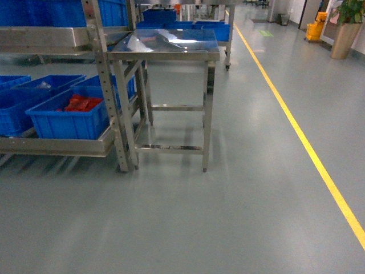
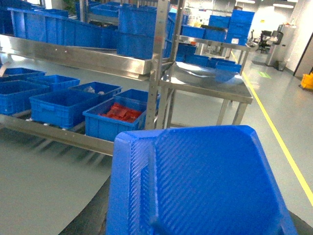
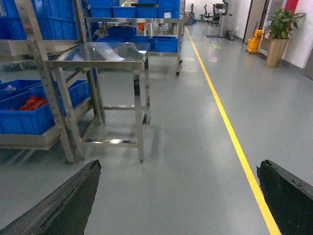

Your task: Pick blue part to blue bin on bottom shelf

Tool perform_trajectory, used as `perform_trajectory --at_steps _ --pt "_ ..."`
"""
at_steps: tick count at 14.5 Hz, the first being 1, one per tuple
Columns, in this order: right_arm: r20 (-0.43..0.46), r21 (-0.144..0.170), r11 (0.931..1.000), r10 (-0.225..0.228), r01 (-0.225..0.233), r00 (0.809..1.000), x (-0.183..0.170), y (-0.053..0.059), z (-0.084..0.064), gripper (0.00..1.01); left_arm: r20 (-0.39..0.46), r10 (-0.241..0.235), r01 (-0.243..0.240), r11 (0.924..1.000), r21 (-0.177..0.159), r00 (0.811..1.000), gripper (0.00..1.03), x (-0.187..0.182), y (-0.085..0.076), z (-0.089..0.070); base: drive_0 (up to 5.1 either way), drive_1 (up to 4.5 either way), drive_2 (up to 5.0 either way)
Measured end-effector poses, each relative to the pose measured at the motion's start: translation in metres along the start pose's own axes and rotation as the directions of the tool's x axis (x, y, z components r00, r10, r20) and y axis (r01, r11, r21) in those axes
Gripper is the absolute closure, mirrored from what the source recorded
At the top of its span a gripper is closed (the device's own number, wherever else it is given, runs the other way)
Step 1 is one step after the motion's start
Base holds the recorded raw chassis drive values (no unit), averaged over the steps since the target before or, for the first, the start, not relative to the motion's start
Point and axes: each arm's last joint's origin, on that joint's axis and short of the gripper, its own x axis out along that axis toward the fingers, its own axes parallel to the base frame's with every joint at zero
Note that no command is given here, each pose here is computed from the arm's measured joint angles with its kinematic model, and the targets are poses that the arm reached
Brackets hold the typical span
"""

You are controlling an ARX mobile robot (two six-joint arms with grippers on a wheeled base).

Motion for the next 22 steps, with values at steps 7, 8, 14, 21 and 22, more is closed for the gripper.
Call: perform_trajectory --at_steps 7,8,14,21,22 --pt "0.003 0.0 1.0 0.0 0.0 1.0 0.0 0.0 0.0003 0.03 0.002 -0.001 0.001 1.0 -0.002 1.0 0.59 -0.0001 0.0 0.0002 0.0 4.31 -4.4" --pt "0.0 0.0 1.0 0.0 0.0 1.0 0.0 0.0 0.0 0.03 0.0 0.0 0.0 1.0 0.0 1.0 0.59 0.0 0.0 0.0 0.0 4.35 -4.3" --pt "0.001 0.0 1.0 0.0 0.0 1.0 0.0 0.0 0.0001 0.03 0.0 0.0 0.0 1.0 0.0 1.0 0.59 0.0 0.0 0.0 0.0 4.29 -4.4" --pt "0.001 0.0 1.0 0.0 0.0 1.0 0.0 0.0 0.0001 0.03 -0.001 0.001 -0.001 1.0 0.001 1.0 0.59 0.0001 0.0 -0.0001 -0.1 4.26 -4.4" --pt "0.002 0.0 1.0 0.0 0.0 1.0 0.0 0.0 0.0001 0.03 0.001 0.001 -0.001 1.0 -0.001 1.0 0.59 0.0001 0.0 0.0001 0.0 4.3 -4.4"
